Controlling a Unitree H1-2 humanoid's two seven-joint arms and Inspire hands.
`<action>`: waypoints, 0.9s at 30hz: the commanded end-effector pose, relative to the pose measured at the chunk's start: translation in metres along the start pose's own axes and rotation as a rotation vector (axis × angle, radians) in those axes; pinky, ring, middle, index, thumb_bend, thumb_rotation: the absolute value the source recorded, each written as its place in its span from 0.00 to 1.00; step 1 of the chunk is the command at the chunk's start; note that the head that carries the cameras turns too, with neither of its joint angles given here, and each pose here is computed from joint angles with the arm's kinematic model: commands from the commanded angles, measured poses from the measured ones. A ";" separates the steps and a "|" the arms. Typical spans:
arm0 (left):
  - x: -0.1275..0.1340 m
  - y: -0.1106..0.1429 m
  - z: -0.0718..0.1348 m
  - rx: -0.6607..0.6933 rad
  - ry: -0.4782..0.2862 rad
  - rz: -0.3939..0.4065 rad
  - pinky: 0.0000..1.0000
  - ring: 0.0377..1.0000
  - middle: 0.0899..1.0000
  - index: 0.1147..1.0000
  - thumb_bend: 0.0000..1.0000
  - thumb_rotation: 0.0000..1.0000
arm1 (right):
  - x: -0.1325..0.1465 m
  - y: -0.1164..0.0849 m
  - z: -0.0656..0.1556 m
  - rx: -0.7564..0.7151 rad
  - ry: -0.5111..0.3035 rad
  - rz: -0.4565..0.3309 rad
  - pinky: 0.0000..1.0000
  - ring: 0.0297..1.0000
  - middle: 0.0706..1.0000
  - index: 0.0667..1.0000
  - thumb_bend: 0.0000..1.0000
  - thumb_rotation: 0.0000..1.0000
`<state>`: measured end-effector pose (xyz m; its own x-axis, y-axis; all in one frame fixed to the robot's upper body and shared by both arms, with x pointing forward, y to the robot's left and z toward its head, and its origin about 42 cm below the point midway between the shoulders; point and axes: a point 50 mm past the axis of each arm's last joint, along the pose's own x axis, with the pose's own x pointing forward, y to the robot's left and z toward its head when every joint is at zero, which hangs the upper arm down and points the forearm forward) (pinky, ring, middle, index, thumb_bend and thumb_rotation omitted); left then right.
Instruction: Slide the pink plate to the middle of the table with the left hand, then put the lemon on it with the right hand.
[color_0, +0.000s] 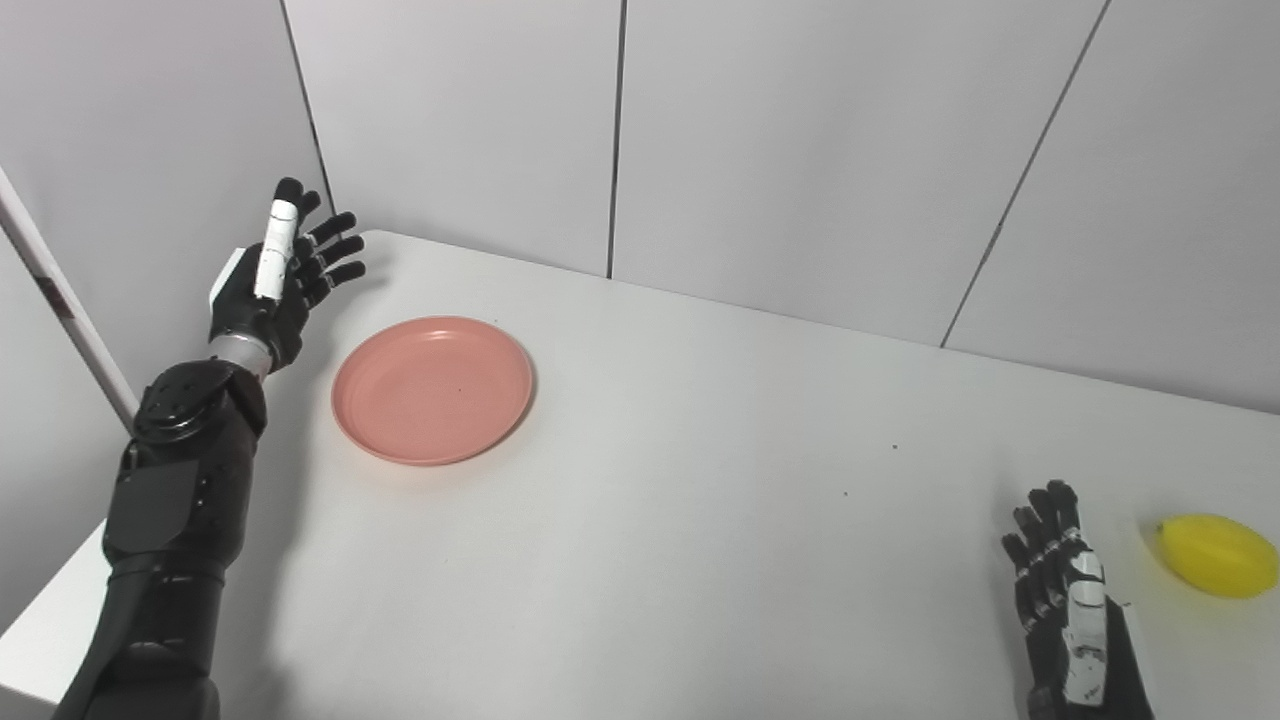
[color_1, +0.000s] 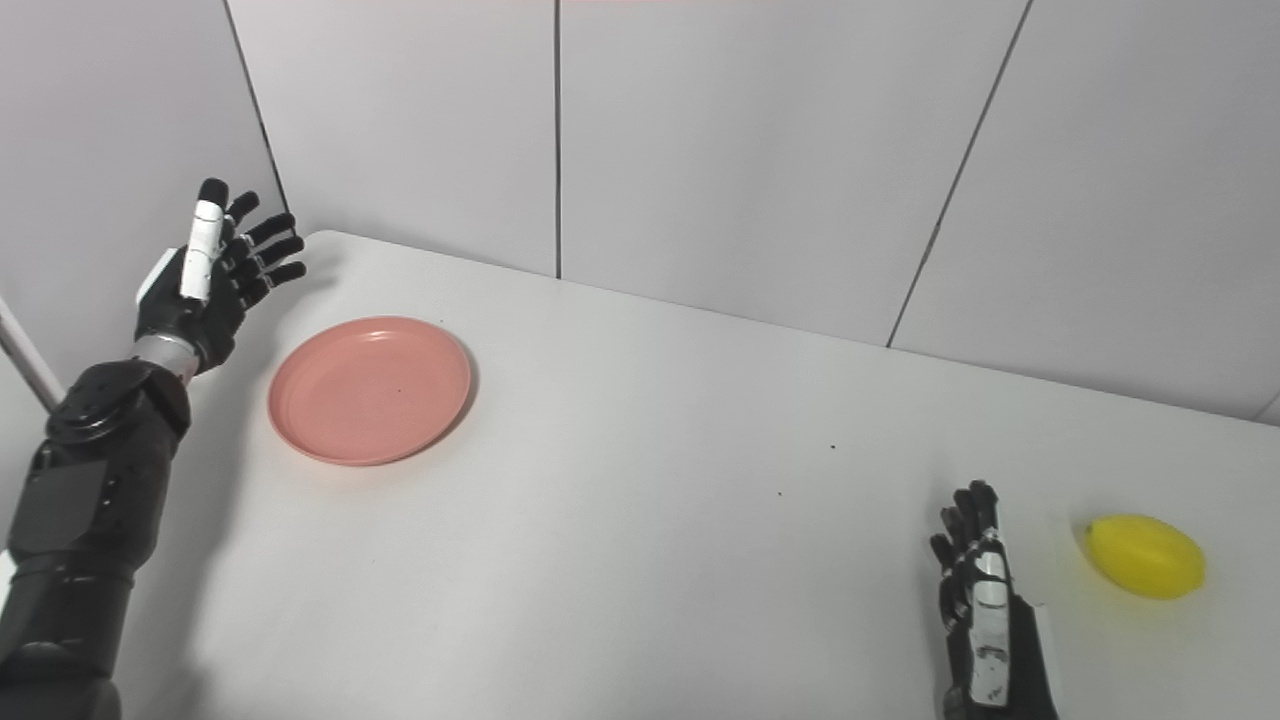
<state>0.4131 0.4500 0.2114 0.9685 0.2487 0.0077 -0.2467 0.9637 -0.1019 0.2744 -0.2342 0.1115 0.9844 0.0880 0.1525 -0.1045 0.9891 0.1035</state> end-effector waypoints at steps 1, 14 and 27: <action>0.012 -0.002 0.030 0.021 -0.106 -0.002 0.81 0.83 0.84 0.95 0.95 0.88 | -0.026 0.004 -0.031 0.040 0.104 -0.023 1.00 1.00 1.00 1.00 0.72 1.00; 0.011 0.003 0.008 0.005 -0.062 -0.018 0.83 0.85 0.88 0.97 0.95 0.90 | -0.024 0.006 -0.032 0.043 0.109 -0.024 1.00 1.00 1.00 1.00 0.72 1.00; 0.009 0.006 -0.012 0.007 -0.031 -0.022 0.85 0.83 0.83 0.94 0.94 0.88 | -0.025 0.006 -0.031 0.044 0.099 -0.022 1.00 1.00 1.00 1.00 0.72 1.00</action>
<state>0.4126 0.4525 0.1735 0.9703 0.2336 -0.0633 -0.2396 0.9641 -0.1145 0.2745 -0.2342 0.1114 0.9844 0.0889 0.1521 -0.1053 0.9890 0.1036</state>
